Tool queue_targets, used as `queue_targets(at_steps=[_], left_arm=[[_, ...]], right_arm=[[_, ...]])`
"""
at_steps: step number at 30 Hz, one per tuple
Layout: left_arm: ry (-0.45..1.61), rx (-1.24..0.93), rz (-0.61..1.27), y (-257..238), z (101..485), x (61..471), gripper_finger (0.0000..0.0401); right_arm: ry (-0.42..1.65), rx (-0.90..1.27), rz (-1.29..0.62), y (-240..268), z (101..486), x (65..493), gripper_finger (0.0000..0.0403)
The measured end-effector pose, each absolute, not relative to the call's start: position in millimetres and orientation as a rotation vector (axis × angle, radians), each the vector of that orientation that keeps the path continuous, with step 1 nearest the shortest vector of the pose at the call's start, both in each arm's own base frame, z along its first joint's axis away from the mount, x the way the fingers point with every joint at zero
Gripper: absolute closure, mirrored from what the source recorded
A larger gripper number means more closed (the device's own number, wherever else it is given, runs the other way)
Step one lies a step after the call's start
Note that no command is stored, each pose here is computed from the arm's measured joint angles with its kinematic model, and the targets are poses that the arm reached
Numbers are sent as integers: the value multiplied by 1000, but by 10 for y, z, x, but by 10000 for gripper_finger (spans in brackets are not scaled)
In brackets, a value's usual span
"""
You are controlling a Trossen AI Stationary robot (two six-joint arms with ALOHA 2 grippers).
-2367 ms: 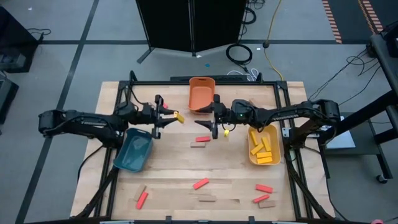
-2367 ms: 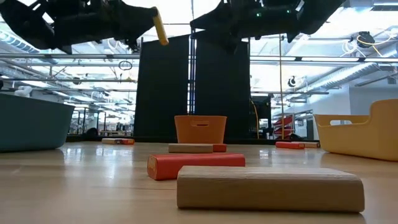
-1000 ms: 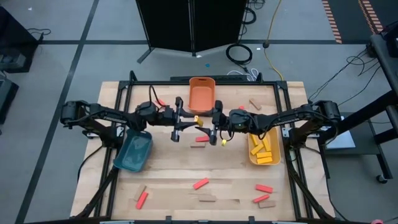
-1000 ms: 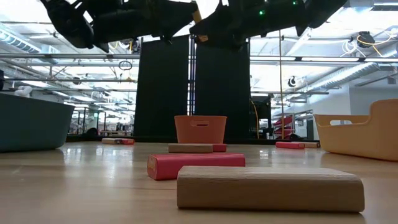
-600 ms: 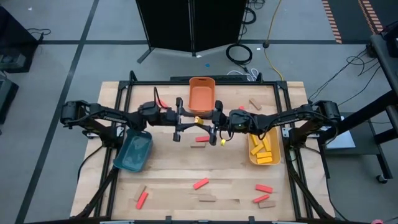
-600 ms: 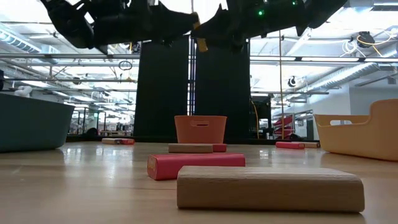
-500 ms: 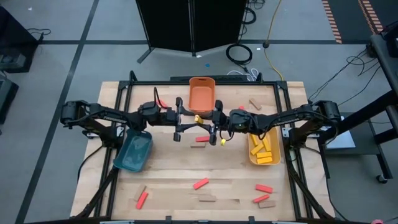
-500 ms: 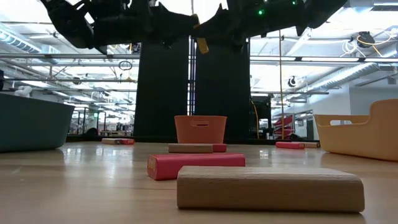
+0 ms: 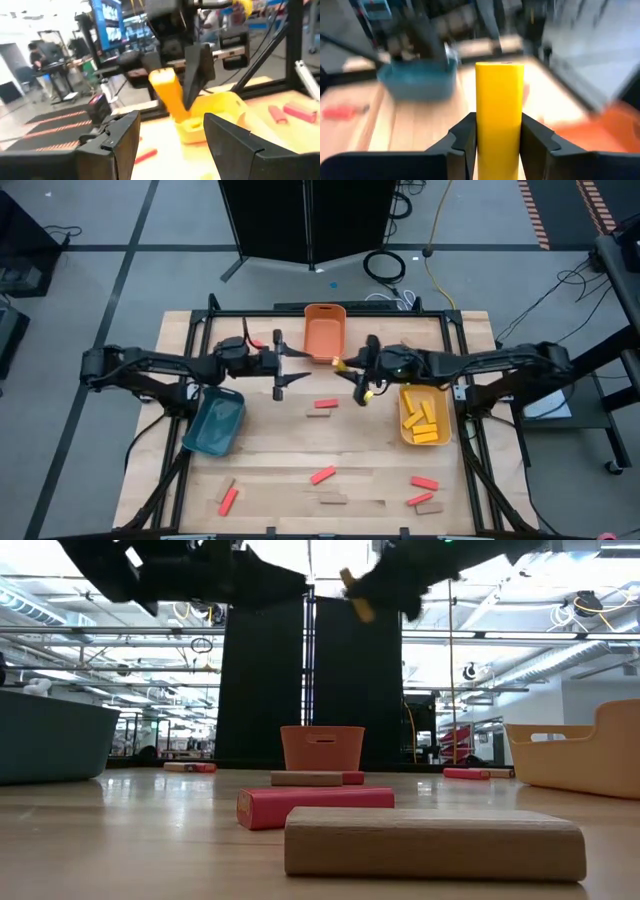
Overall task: Sort blocks
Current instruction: Put the yellow block into the yellow bin, then put the top right orange block into the orange bin
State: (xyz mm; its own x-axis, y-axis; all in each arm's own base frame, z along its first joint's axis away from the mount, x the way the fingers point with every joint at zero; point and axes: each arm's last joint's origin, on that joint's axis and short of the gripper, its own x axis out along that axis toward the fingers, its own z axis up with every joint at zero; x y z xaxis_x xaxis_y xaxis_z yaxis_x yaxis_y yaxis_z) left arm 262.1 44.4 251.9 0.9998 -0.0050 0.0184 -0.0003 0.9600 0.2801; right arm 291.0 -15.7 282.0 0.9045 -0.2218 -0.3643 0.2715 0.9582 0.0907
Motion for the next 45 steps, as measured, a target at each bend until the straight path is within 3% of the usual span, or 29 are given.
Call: queue_targets(at_steps=[10,17,25,30,38,45], left_arm=[[51,290,14,469,2524,2545,184],[40,289,49,528,2510,2566,184],[33,270,50,532,2506,2575,184],[37,263,50,532,2502,2575,184],[84,253,44,532,2456,2573,184],[185,217,82,543,2389,2532,184]], right_arm=[[1050,703,-396,30,2468,2296,306],[1386,836,-677,214,2365,1931,305],[1380,826,-935,201,2362,1805,302],[1339,860,-1013,180,2363,1800,273],[1359,863,-1034,175,2364,1775,214],[1307,806,-1002,172,2364,1816,201]])
